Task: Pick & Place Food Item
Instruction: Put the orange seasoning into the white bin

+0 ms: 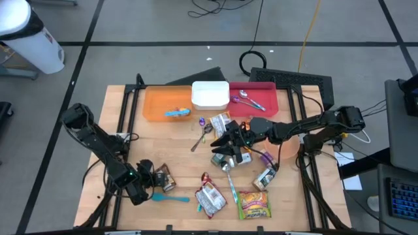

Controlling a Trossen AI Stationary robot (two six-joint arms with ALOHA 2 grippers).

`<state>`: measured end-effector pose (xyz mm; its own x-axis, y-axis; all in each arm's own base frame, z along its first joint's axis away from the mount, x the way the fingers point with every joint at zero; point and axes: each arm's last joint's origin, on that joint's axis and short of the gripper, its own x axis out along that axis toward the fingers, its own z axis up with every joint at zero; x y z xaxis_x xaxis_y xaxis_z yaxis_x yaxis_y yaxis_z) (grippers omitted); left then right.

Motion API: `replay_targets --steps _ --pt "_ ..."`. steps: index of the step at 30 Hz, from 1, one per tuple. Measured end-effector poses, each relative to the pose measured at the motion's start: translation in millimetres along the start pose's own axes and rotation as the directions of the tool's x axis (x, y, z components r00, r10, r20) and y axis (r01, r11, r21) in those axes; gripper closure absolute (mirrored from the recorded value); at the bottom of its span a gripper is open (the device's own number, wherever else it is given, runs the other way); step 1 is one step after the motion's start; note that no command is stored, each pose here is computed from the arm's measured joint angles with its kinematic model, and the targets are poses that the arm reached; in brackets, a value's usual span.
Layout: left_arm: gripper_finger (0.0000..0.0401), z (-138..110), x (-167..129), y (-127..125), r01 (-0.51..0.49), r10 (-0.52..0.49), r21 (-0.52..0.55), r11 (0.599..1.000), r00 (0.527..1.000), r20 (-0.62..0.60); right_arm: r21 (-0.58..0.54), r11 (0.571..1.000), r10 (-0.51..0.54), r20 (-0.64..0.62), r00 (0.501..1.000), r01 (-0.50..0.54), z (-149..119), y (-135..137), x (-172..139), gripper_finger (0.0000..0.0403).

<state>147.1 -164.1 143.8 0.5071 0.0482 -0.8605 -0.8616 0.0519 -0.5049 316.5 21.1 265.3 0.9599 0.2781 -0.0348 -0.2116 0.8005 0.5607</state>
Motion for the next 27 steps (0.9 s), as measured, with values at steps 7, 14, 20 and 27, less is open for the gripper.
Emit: replay_targets --steps 7,14,20,27 --pt "0.0393 13.1 -15.0 -13.5 0.118 -0.120 0.081 0.990 0.992 0.030 -0.005 1.000 -0.003 0.030 1.000 0.003 5.7 -4.4 -1.5 0.0248" --pt "0.0395 35.1 -31.7 -38.6 0.196 -0.221 0.197 0.960 0.969 0.108 -0.015 1.000 0.008 0.078 0.997 -0.007 12.7 -6.6 -3.2 0.0248" --pt "0.0396 58.8 -52.5 -67.2 0.176 -0.243 0.334 0.926 0.955 0.169 0.011 1.000 0.004 0.090 0.996 -0.005 15.8 -8.4 -4.9 0.0248" --pt "0.0397 85.6 -81.6 -106.6 0.119 -0.270 0.498 0.859 0.932 0.242 0.042 0.999 0.004 0.090 0.996 -0.008 15.7 -8.4 -4.9 0.0248"
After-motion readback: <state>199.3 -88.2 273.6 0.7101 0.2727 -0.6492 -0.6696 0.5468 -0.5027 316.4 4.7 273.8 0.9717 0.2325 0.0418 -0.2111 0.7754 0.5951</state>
